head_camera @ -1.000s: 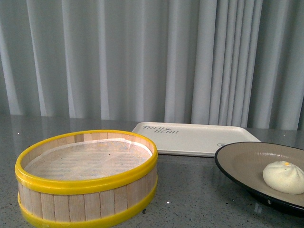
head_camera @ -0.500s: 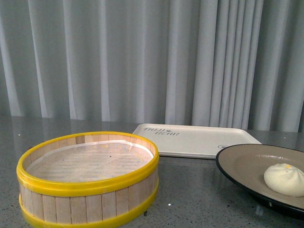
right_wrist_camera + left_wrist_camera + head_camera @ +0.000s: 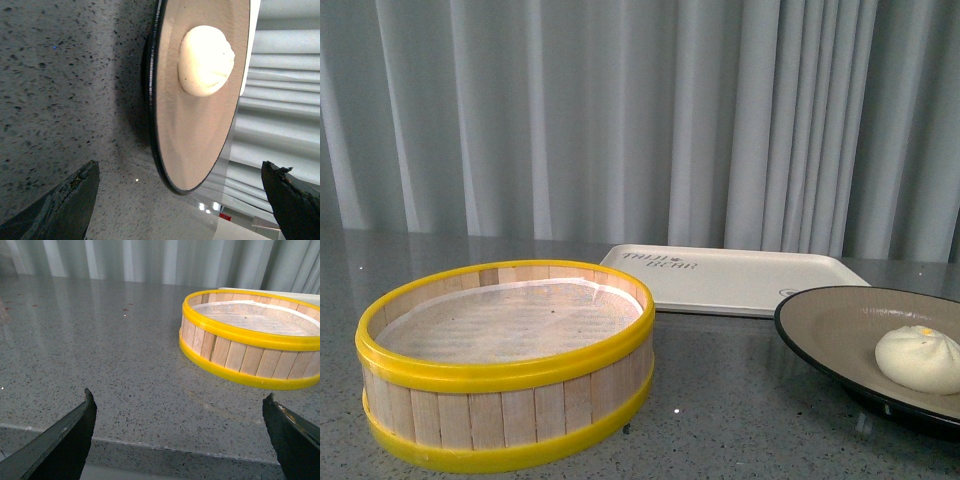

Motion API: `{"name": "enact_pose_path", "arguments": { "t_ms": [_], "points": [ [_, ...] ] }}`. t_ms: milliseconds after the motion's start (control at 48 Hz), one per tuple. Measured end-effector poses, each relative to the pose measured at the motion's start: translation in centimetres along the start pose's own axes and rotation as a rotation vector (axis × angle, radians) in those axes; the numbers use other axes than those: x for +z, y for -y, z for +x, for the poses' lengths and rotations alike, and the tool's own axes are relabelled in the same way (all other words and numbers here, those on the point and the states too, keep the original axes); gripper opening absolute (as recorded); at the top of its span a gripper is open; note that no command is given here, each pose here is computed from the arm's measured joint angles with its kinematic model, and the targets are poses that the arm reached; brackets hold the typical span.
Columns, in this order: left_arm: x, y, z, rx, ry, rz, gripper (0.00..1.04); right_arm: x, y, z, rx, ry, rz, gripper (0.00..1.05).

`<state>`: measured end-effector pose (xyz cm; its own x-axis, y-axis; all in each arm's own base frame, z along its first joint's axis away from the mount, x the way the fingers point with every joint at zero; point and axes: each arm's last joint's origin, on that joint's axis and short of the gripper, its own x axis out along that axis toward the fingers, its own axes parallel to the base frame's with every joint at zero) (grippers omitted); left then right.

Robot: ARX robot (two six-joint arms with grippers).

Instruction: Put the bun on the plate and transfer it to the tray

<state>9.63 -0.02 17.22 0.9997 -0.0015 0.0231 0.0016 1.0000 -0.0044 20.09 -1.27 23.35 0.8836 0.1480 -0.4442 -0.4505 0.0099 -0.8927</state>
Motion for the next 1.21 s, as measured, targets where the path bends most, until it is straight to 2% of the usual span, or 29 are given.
{"name": "enact_pose_path", "arguments": {
  "t_ms": [604, 646, 896, 1125, 1167, 1208],
  "points": [
    [0.0, 0.0, 0.0, 0.0, 0.0, 0.0, 0.98, -0.3, 0.2, 3.8, 0.016, 0.041, 0.024, 0.96],
    [0.0, 0.0, 0.0, 0.0, 0.0, 0.0, 0.98, -0.3, 0.0, 3.9, 0.024, 0.043, 0.026, 0.93],
    [0.0, 0.0, 0.0, 0.0, 0.0, 0.0, 0.98, 0.1, -0.4, 4.6, 0.034, 0.063, 0.02, 0.56],
    [0.0, 0.0, 0.0, 0.0, 0.0, 0.0, 0.98, 0.5, -1.4, 4.1, 0.047, 0.08, -0.024, 0.09],
    [0.0, 0.0, 0.0, 0.0, 0.0, 0.0, 0.98, 0.5, -1.2, 3.9, 0.035, 0.08, -0.044, 0.03],
    [0.0, 0.0, 0.0, 0.0, 0.0, 0.0, 0.98, 0.5, -1.0, 3.7, 0.022, 0.079, -0.051, 0.03]
  ]
}}
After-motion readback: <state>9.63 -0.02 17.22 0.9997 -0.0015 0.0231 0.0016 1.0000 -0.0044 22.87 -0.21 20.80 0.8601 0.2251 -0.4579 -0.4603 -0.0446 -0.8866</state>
